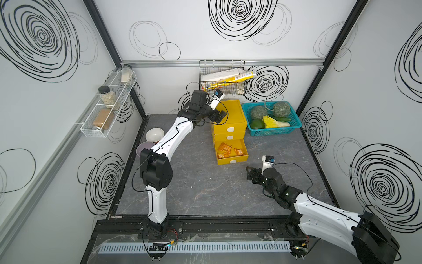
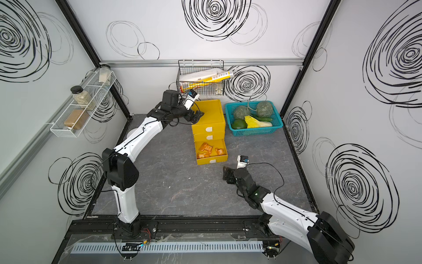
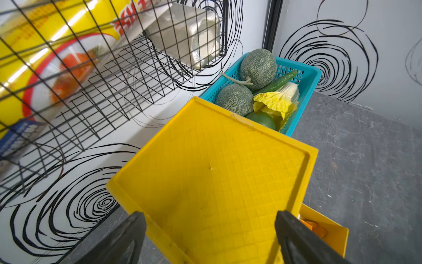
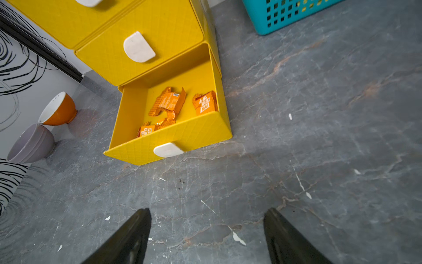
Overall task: Place the cookies into the drawer by color
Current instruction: Close the drawer in the storage box.
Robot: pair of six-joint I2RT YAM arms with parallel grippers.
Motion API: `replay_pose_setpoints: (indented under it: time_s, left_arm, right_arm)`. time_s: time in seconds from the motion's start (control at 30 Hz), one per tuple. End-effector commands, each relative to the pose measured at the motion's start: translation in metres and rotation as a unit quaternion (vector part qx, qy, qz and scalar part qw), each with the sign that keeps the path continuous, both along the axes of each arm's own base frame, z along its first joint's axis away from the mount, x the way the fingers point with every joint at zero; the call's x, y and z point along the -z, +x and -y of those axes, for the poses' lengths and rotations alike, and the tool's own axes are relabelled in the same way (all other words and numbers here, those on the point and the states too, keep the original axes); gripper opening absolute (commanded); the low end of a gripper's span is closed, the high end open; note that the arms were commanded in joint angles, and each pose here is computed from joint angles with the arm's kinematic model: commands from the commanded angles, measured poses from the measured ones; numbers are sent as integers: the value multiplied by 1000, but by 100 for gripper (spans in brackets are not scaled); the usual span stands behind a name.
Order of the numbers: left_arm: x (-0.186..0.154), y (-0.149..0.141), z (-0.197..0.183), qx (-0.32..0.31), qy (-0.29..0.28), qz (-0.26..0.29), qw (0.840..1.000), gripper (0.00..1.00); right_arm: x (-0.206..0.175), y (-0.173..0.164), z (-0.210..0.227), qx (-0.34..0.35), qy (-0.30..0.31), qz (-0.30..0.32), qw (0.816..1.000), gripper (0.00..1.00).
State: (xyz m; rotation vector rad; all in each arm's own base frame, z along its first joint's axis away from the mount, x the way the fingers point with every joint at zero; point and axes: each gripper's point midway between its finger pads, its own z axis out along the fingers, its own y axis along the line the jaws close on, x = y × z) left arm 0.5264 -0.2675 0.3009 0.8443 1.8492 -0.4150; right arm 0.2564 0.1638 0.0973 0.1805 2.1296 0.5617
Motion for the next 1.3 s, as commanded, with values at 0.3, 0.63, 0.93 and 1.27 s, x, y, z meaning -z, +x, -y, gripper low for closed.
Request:
replay_pose_setpoints:
  time_s: [0.3,0.63,0.93,1.27]
  left_arm:
    - [51,30,8,-6,33,-26,999,93]
    - [93,24,-6,-3,67,-59,996,91]
    - [107,19,-18,-1,73,-77,994,90]
    - [114,9,-28,0,83,-80,993,88]
  right_arm:
    - [14,11,-29,-28,43,-13,999,79]
    - [16,31,-44,-27,38,-3,999,74]
    - [24,59,-61,-20,24,8,999,60]
    - [24,85,-86,-38,31,13,999,42]
